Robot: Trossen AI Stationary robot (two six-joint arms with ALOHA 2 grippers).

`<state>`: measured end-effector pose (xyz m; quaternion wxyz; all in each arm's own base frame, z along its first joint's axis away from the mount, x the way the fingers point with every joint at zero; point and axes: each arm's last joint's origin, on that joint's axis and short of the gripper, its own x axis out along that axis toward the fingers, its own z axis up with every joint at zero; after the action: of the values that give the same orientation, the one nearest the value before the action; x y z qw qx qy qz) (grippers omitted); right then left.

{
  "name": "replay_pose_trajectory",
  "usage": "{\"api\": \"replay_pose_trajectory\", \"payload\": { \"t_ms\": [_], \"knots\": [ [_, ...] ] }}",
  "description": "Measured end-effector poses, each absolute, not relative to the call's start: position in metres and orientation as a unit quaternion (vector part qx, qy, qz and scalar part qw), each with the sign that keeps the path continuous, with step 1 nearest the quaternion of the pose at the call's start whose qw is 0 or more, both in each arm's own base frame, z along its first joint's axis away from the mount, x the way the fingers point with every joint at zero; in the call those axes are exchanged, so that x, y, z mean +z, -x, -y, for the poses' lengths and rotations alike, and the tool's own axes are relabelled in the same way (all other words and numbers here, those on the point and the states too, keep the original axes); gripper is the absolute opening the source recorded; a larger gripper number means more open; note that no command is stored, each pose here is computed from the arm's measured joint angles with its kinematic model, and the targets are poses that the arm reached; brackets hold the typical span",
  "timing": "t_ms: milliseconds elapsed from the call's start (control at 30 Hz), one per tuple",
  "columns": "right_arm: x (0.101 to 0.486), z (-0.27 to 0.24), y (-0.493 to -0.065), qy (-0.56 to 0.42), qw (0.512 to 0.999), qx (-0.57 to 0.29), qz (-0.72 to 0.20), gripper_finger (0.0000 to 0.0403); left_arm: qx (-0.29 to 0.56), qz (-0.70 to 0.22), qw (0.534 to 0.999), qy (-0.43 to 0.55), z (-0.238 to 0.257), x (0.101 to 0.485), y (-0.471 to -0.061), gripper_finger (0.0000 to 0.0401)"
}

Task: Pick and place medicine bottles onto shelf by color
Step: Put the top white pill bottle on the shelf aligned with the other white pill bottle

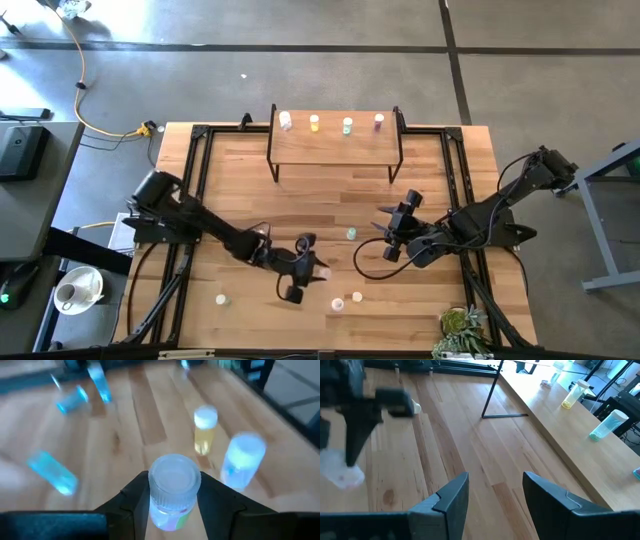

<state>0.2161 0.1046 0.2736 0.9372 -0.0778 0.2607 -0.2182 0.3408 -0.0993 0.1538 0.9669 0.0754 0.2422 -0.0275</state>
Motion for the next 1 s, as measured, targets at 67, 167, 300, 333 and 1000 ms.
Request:
{"api": "replay_pose_trajectory", "payload": {
  "t_ms": [67, 167, 300, 333, 1000],
  "knots": [
    [0.274, -0.105, -0.216, 0.077, 0.937, -0.218, -0.260, 0.0178, -0.018, -0.246, 0.965, -0.088, 0.094, 0.167, -0.335, 0.0130],
    [0.274, -0.105, -0.216, 0.077, 0.938, -0.217, -0.261, 0.0178, 0.009, -0.235, 0.967, -0.100, 0.084, 0.188, -0.330, 0.0135],
    [0.274, -0.105, -0.216, 0.076, 0.938, -0.215, -0.262, 0.0178, 0.054, -0.223, 0.966, -0.116, 0.064, 0.216, -0.319, 0.0136],
    [0.274, -0.105, -0.216, 0.075, 0.938, -0.214, -0.262, 0.0178, 0.063, -0.226, 0.965, -0.119, 0.058, 0.222, -0.314, 0.0135],
    [0.273, -0.105, -0.216, 0.074, 0.938, -0.211, -0.264, 0.0178, 0.309, -0.187, 0.931, -0.047, -0.082, 0.292, -0.251, 0.0134]
  ]
}}
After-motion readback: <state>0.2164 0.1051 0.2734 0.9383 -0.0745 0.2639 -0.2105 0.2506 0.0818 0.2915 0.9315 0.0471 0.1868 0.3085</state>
